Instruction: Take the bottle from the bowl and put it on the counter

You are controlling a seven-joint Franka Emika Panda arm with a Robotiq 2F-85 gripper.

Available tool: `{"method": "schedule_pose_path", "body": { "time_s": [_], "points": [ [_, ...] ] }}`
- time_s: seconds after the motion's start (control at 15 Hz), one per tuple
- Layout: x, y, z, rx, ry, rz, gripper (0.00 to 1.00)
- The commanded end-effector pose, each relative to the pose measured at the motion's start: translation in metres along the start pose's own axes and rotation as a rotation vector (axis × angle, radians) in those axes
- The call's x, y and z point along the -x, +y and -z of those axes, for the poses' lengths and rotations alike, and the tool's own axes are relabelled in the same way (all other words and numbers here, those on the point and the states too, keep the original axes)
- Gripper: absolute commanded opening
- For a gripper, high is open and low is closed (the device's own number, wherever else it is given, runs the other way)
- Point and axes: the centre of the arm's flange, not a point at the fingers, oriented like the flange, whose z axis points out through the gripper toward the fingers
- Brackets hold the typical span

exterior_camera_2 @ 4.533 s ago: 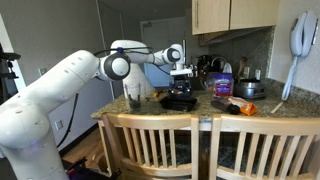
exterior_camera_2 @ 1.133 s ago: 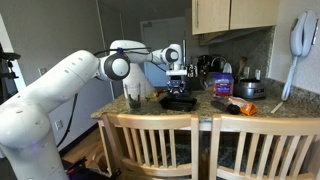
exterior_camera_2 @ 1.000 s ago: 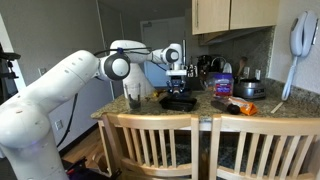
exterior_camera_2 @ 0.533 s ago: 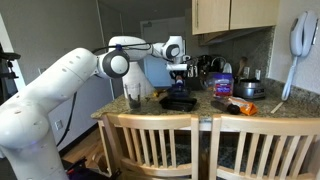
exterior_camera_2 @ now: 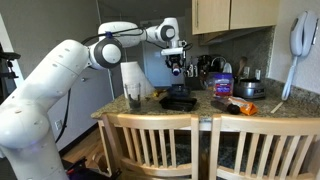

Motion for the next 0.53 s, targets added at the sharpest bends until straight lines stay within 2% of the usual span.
{"method": "schedule_pose_path", "body": {
  "time_s": [0.0,0.07,0.27,0.47],
  "points": [
    [0.021,-0.001,0.054,-0.049,-0.195,0.042,0.31],
    [0.028,-0.004,0.065,-0.065,-0.254,0.045,0.31],
    [0.057,-0.018,0.065,-0.095,-0.280,0.076,0.31],
    [0.068,-0.031,0.021,-0.101,-0.297,0.152,0.31]
  ]
}}
